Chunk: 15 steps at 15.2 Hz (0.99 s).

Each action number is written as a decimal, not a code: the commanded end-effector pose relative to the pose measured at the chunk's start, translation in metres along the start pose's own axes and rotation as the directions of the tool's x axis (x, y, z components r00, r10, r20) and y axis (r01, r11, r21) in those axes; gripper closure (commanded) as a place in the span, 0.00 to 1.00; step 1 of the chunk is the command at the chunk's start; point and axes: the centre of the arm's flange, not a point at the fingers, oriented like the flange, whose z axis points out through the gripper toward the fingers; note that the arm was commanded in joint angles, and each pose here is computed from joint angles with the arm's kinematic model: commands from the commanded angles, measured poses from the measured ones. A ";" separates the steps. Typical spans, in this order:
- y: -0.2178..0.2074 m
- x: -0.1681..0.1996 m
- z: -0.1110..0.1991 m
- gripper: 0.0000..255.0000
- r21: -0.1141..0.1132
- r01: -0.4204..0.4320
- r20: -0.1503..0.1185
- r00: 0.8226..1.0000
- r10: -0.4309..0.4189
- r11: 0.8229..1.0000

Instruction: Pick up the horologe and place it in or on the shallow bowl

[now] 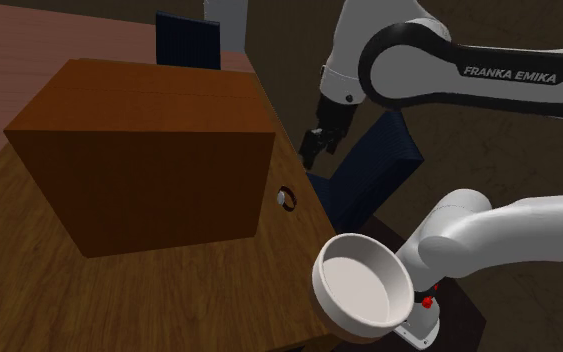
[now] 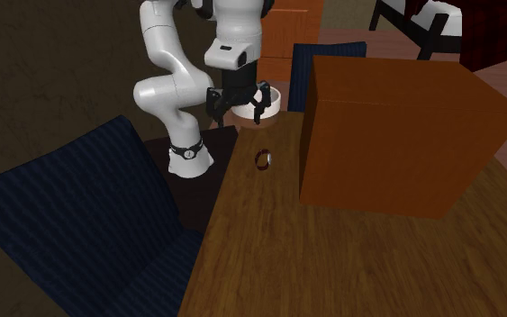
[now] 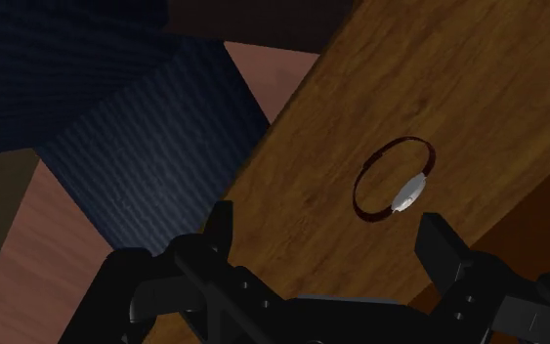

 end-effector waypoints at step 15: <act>-0.089 0.003 0.095 0.00 -0.011 -0.055 0.016 0.998 0.055 0.998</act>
